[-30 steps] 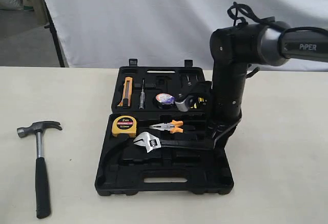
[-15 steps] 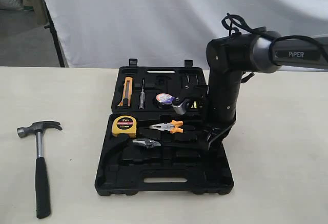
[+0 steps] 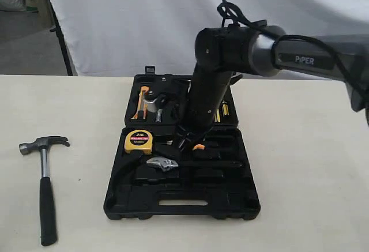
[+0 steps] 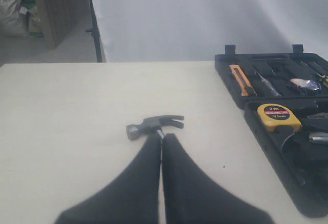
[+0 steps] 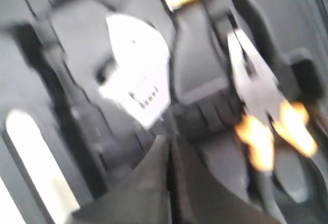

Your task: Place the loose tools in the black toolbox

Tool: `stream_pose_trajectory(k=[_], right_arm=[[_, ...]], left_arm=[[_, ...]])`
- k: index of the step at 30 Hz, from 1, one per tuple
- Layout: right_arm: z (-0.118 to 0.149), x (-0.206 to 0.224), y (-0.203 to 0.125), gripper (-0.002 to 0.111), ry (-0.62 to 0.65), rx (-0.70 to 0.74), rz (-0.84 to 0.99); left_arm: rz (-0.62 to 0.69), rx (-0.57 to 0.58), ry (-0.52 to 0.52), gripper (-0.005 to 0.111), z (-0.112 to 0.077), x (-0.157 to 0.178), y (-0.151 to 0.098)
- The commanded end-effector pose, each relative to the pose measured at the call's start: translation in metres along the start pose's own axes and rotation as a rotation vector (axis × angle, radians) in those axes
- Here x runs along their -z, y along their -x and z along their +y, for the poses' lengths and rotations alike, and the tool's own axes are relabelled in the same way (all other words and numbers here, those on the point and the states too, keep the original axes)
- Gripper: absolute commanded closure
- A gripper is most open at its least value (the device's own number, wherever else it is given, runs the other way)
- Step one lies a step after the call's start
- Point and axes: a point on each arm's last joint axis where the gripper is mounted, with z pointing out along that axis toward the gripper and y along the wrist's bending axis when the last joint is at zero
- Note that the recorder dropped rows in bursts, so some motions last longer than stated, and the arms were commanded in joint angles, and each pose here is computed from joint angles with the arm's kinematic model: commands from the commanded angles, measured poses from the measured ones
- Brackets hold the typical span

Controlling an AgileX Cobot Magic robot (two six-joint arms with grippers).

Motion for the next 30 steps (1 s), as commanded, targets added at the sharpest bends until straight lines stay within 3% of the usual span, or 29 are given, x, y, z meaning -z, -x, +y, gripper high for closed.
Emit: stream_pose_trajectory(k=[1,8,10,12,15,17,21,30], right_arm=[[0.01,-0.01,0.011,0.109,0.004,0.011,-0.04],[0.015,-0.025,0.015,0.105,-0.036,0.006,-0.016],[0.011,-0.023,0.014,0.095,-0.1,0.012,0.015],[0.009,-0.017,0.014,0.079,-0.169,0.034,0.043],[0.009,-0.005,0.013,0.056,-0.202,0.095,0.07],[0.011,0.001,0.013,0.047,-0.188,0.171,0.075],[0.008,0.001,0.01,0.046,-0.162,0.308,0.084],[-0.008,-0.031,-0.005,0.046,-0.006,0.295,0.056]], left_arm=[[-0.002,0.007,-0.007,0.106,0.0,0.0,0.0],[-0.002,0.007,-0.007,0.106,0.0,0.0,0.0],[-0.002,0.007,-0.007,0.106,0.0,0.0,0.0],[-0.002,0.007,-0.007,0.106,0.0,0.0,0.0],[-0.002,0.007,-0.007,0.106,0.0,0.0,0.0],[-0.002,0.007,-0.007,0.106,0.0,0.0,0.0],[-0.002,0.007,-0.007,0.106,0.0,0.0,0.0],[-0.002,0.007,-0.007,0.106,0.0,0.0,0.0]])
